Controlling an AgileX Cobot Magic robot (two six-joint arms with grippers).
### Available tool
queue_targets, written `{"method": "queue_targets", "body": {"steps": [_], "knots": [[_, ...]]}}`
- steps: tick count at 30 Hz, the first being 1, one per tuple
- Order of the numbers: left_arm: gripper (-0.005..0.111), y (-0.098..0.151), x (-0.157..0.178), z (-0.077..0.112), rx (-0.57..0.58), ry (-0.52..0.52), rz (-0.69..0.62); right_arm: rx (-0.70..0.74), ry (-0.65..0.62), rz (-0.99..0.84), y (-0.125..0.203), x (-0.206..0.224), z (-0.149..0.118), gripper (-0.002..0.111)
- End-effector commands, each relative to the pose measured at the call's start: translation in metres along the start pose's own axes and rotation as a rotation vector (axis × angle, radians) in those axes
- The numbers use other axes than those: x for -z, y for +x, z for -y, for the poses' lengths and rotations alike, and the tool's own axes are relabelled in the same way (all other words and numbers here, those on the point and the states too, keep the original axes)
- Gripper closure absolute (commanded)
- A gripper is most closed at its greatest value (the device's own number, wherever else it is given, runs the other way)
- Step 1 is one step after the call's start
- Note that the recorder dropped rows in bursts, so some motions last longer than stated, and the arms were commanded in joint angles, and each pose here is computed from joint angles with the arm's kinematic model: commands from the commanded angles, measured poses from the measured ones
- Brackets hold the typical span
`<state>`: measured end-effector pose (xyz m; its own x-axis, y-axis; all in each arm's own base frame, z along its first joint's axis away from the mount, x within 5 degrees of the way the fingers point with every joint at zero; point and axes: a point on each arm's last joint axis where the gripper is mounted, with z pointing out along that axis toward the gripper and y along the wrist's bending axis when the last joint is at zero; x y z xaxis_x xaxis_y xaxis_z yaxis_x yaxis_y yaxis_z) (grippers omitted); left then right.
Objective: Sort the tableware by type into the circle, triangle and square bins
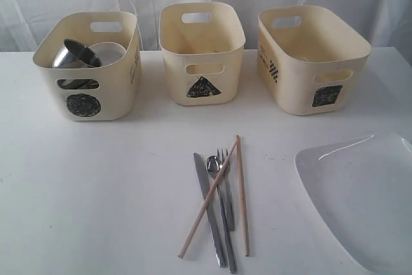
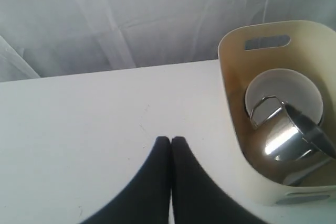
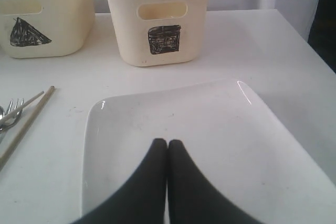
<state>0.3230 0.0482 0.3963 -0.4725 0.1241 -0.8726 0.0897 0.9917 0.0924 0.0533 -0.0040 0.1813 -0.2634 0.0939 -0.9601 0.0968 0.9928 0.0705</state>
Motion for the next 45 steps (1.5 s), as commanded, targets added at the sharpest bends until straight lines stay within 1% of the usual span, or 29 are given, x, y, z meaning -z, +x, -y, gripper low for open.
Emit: {"method": "queue_targets", "body": {"steps": [1, 3, 5, 8, 10, 13, 15, 19, 20, 22, 25, 26, 27, 29, 32, 35, 40, 42, 43, 45], "knots": [[0.107, 0.006, 0.037, 0.009, -0.035, 0.014, 0.043, -0.003, -0.002, 0.011, 0.0, 0.0, 0.0, 0.108], [0.107, 0.011, 0.057, 0.018, -0.018, 0.038, 0.06, -0.003, -0.002, 0.011, 0.0, 0.0, 0.0, 0.108], [0.107, 0.015, 0.078, 0.028, 0.005, 0.088, 0.072, -0.003, -0.002, 0.011, 0.0, 0.0, 0.0, 0.108], [0.107, 0.025, 0.114, 0.045, -0.022, 0.144, 0.104, -0.003, -0.002, 0.011, 0.0, 0.0, 0.0, 0.108], [0.107, 0.033, 0.137, 0.055, -0.068, 0.149, 0.163, -0.003, -0.002, 0.011, 0.0, 0.0, 0.0, 0.108], [0.107, 0.047, 0.167, 0.065, -0.136, 0.129, 0.228, -0.003, -0.002, 0.011, 0.0, 0.0, 0.0, 0.108], [0.107, 0.058, 0.187, 0.073, -0.158, 0.128, 0.266, -0.003, -0.002, 0.011, 0.0, 0.0, 0.0, 0.108], [0.107, 0.078, 0.221, 0.091, -0.175, 0.174, 0.323, -0.003, -0.002, 0.011, 0.0, 0.0, 0.0, 0.108], [0.107, 0.082, 0.23, 0.096, -0.175, 0.193, 0.349, -0.003, -0.002, 0.011, 0.0, 0.0, 0.0, 0.108], [0.107, 0.09, 0.246, 0.107, -0.139, 0.252, 0.423, -0.003, -0.002, 0.011, 0.0, 0.0, 0.0, 0.108], [0.107, 0.096, 0.272, 0.123, -0.062, 0.371, 0.561, -0.003, -0.002, 0.011, 0.0, 0.0, 0.0, 0.108], [0.107, 0.099, 0.277, 0.126, -0.061, 0.389, 0.582, -0.003, -0.002, 0.011, 0.0, 0.0, 0.0, 0.108], [0.107, 0.103, 0.283, 0.13, -0.092, 0.401, 0.592, -0.003, -0.002, 0.011, 0.0, 0.0, 0.0, 0.108], [0.107, 0.11, 0.287, 0.134, -0.171, 0.399, 0.58, -0.003, -0.002, 0.011, 0.0, 0.0, 0.0, 0.108], [0.107, 0.118, 0.286, 0.136, -0.292, 0.386, 0.526, -0.003, -0.002, 0.011, 0.0, 0.0, 0.0, 0.108], [0.107, 0.119, 0.286, 0.136, -0.301, 0.377, 0.517, -0.003, -0.002, 0.011, 0.0, 0.0, 0.0, 0.108], [0.107, 0.111, 0.287, 0.13, -0.268, 0.304, 0.588, -0.003, -0.002, 0.011, 0.0, 0.0, 0.0, 0.108], [0.107, 0.11, 0.285, 0.124, -0.307, 0.22, 0.6, -0.003, -0.002, 0.011, 0.0, 0.0, 0.0, 0.108], [0.107, 0.111, 0.284, 0.122, -0.317, 0.197, 0.584, -0.003, -0.002, 0.011, 0.0, 0.0, 0.0, 0.108], [0.107, 0.112, 0.277, 0.117, -0.263, 0.18, 0.525, -0.003, -0.002, 0.011, 0.0, 0.0, 0.0, 0.108]]}}
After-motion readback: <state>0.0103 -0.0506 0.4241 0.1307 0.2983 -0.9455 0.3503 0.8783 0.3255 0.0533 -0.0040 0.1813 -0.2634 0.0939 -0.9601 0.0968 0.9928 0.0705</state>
